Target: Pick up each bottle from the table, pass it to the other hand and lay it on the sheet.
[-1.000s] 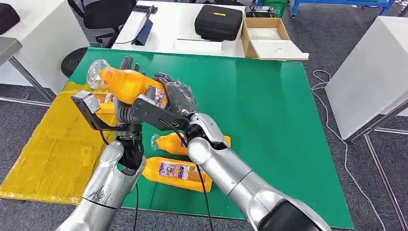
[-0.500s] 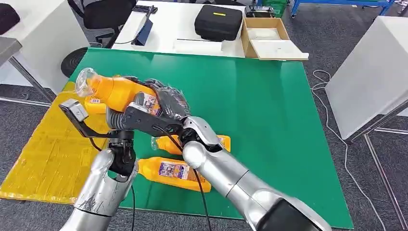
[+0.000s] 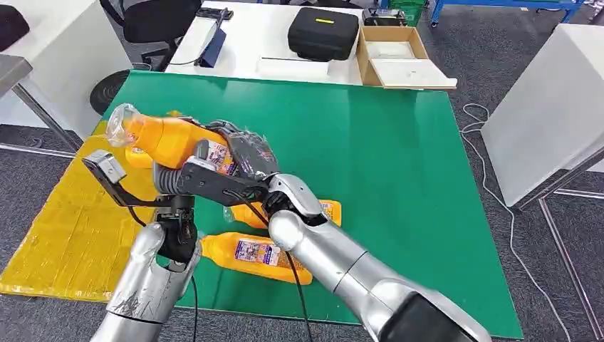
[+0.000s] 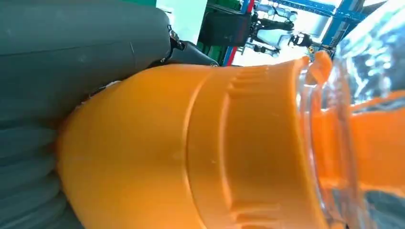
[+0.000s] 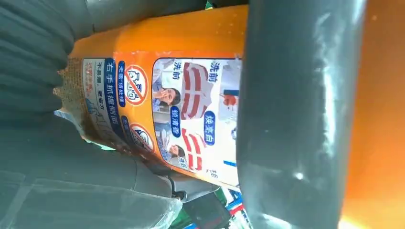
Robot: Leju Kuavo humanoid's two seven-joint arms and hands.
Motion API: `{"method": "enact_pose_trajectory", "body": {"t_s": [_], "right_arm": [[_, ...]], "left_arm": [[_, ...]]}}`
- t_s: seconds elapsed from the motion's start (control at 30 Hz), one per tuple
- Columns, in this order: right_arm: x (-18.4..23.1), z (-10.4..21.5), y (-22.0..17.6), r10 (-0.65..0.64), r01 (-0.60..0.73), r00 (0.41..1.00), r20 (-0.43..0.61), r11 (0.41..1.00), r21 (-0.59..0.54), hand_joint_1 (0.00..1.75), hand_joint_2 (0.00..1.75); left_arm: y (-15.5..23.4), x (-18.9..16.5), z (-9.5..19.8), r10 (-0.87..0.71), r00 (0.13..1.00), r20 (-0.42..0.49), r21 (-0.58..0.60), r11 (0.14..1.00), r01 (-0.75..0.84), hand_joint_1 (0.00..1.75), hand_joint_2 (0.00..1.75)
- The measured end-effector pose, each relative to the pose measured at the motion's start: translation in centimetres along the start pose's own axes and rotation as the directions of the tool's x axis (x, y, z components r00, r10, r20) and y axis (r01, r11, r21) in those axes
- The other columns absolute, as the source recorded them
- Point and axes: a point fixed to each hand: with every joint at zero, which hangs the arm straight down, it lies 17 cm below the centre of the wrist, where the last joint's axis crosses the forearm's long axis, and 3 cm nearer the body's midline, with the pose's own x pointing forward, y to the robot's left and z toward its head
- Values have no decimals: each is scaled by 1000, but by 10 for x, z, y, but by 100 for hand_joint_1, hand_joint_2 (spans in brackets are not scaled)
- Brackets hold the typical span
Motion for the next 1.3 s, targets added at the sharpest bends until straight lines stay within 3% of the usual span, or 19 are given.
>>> {"method": "enact_pose_trajectory", "body": {"t_s": [0.03,0.07,0.1,0.33,1.1,1.2,1.3], "right_arm": [[-1,0,0,0,0,1000,0,1000,-2,0,175],[-1,0,0,5,-5,1000,1,1000,-4,0,175],[-2,0,-2,16,-16,1000,4,1000,-14,0,0],[-18,2,-13,75,-75,997,-1,997,-36,0,0],[-85,42,-84,-44,23,996,-79,969,-246,0,0],[-86,49,-90,-63,43,996,-67,961,-273,0,0],[-93,63,-104,-103,83,993,-52,951,-298,0,0]], "left_arm": [[0,0,0,0,1000,0,0,1000,0,175,175],[1,0,0,1,1000,1,-1,1000,-1,175,175],[1,1,0,2,1000,2,-2,1000,-2,175,175],[11,13,-7,7,999,32,11,1000,-7,175,175],[27,32,-25,-56,994,99,22,998,54,175,175],[43,40,-30,-222,965,137,88,974,211,175,175],[77,61,-43,-572,802,173,227,815,533,175,175]]}}
